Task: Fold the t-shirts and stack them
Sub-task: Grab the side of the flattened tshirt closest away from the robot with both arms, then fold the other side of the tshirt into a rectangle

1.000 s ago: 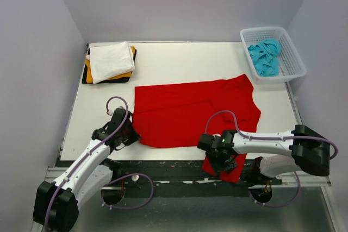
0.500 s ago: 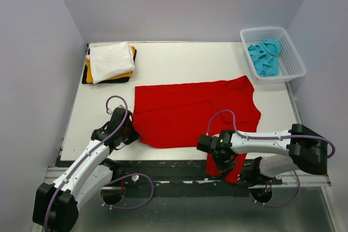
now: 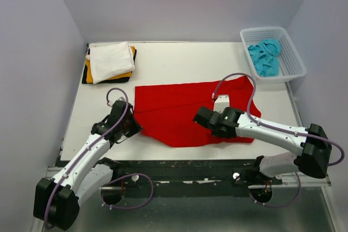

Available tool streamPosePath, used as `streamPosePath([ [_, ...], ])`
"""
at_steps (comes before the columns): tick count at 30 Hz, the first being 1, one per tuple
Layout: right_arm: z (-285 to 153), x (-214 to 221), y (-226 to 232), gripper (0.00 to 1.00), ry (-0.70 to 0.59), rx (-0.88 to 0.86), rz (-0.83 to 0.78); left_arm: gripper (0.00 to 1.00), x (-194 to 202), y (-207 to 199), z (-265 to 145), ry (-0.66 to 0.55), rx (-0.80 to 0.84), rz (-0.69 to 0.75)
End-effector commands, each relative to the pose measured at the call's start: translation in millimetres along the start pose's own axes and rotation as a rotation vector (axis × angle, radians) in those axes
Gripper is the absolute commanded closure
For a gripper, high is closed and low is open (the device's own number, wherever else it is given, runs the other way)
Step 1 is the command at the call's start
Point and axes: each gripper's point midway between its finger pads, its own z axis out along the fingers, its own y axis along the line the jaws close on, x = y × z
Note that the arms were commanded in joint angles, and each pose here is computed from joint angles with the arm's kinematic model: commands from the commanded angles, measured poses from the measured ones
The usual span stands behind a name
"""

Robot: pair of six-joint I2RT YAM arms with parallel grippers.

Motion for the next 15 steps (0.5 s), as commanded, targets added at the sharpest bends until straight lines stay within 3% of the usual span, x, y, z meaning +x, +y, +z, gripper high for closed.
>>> streamPosePath([
  [1, 5.6, -65.5, -12.0, 0.99, -0.221, 0.072, 0.014, 1.0, -17.2, -14.9, -2.0, -0.036, 0.023, 0.016],
  [7, 6.5, -130.6, -15.9, 0.99, -0.369, 0.072, 0.076, 1.0, -31.0, -8.2, -0.2, -0.059, -0.007, -0.022],
  [15, 26.6, -178.2, -24.8, 0.99, -0.425, 0.068, 0.053, 1.0, -49.0, -4.2, 7.7, -0.07, -0.011, -0.068],
])
